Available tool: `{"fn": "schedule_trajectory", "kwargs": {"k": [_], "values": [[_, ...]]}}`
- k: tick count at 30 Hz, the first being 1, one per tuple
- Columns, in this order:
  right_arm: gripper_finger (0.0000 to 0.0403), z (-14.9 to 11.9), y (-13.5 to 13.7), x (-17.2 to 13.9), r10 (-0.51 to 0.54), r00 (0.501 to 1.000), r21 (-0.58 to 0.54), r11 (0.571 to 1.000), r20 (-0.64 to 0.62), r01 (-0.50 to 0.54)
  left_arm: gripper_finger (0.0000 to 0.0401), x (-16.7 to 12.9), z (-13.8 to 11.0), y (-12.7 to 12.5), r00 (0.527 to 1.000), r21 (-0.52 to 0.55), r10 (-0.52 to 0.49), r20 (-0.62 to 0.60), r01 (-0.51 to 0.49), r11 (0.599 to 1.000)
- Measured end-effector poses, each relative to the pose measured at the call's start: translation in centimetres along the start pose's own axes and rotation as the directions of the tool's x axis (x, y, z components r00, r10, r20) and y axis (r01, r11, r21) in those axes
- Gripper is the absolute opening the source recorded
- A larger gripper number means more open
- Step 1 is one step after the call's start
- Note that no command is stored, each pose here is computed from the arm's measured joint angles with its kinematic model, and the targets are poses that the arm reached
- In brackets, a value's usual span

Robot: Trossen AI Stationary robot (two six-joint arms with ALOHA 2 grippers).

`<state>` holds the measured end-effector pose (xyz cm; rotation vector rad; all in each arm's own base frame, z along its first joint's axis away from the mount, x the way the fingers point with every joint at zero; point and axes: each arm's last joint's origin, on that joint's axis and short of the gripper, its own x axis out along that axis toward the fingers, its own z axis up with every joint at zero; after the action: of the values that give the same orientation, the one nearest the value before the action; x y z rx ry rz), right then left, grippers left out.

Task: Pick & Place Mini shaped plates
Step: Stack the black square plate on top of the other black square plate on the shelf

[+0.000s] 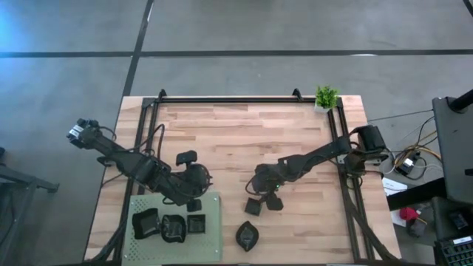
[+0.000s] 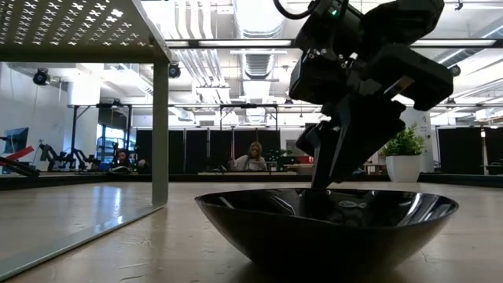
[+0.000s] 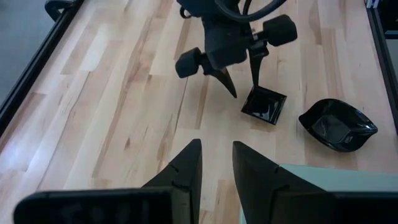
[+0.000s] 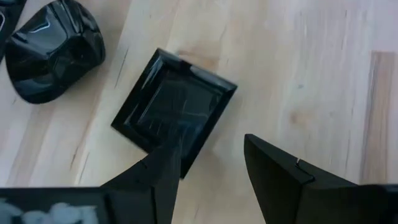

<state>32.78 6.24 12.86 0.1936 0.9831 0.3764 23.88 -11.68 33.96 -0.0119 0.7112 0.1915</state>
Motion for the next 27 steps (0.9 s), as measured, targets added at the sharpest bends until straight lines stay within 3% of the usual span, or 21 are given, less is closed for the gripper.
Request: {"fn": "schedule_trajectory", "kwargs": {"k": [20, 27], "values": [[0.017, -0.4, -0.1, 2.0, 0.012, 0.999, -0.008, 1.0, 0.032, -0.012, 0.0083, 0.0, 0.0, 0.0, 1.0, -0.012, -0.001, 0.003, 0.002, 1.0], [0.0126, -0.4, -0.1, 1.9, 0.008, 0.999, -0.004, 1.0, 0.032, -0.008, 0.0083, 0.0, 0.0, 0.0, 1.0, -0.013, -0.002, 0.004, 0.002, 1.0]]}}
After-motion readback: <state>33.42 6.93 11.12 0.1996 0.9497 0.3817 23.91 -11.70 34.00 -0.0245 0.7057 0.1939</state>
